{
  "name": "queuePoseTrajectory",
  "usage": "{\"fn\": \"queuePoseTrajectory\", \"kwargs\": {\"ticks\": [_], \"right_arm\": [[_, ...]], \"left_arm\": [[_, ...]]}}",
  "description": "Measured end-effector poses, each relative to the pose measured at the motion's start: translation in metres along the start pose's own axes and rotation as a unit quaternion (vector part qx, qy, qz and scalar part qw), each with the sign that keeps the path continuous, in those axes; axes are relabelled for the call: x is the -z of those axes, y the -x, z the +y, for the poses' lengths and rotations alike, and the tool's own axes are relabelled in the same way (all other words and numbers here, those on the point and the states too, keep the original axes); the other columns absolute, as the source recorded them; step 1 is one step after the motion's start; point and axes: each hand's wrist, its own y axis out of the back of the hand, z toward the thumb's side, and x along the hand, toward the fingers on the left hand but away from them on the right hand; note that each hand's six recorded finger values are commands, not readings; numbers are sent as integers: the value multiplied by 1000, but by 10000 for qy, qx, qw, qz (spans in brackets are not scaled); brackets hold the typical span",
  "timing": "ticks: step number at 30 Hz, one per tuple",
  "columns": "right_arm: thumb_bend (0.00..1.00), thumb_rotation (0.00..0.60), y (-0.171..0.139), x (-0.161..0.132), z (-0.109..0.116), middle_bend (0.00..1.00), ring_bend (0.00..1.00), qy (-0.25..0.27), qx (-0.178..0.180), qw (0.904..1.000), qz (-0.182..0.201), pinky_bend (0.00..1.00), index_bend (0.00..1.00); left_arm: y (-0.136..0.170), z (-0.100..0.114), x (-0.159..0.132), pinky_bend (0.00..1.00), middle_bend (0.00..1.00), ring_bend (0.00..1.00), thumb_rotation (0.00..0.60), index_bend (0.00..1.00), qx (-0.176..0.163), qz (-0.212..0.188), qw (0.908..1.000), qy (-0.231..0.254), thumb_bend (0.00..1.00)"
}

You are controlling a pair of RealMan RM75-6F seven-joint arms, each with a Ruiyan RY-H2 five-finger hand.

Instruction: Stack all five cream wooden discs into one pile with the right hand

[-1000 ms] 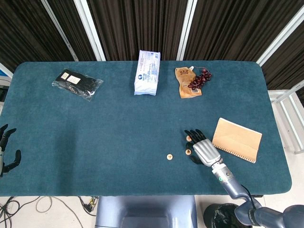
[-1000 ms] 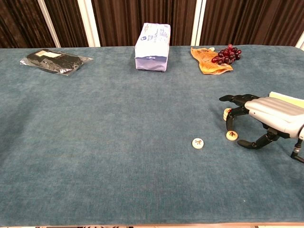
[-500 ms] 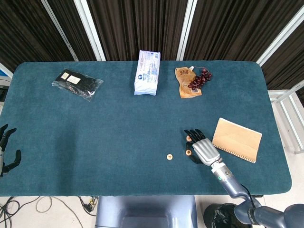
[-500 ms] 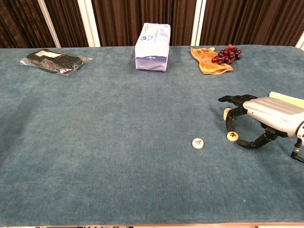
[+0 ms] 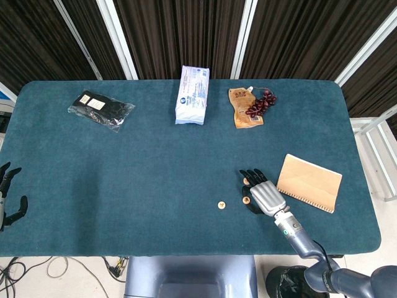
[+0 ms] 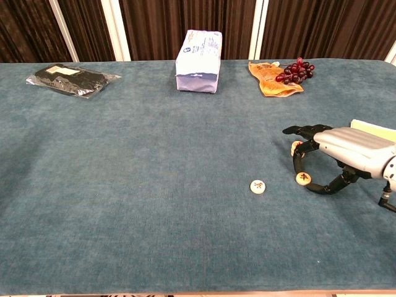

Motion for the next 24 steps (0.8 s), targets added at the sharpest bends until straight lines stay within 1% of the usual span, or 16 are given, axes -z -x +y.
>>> {"fn": "queuePoseTrajectory", "kwargs": {"ticks": [8, 16, 24], "right_arm": [[404, 600, 1, -1, 0, 0, 0, -8, -20, 10000, -4, 0, 547], [405, 600, 0, -1, 3, 0, 0, 29, -33, 10000, -15, 0, 552], [404, 600, 0, -2, 16, 0, 0, 105, 33, 9999, 0, 0, 553]], "left_arm": [[0, 0, 0, 0, 0, 0, 600, 158, -3, 5, 10000, 7, 483], [0, 0, 0, 0, 0, 0, 600, 158, -5, 3, 10000, 18, 483], [0, 1, 0, 0, 0, 0, 600, 158, -12, 8, 10000, 30, 483]]}}
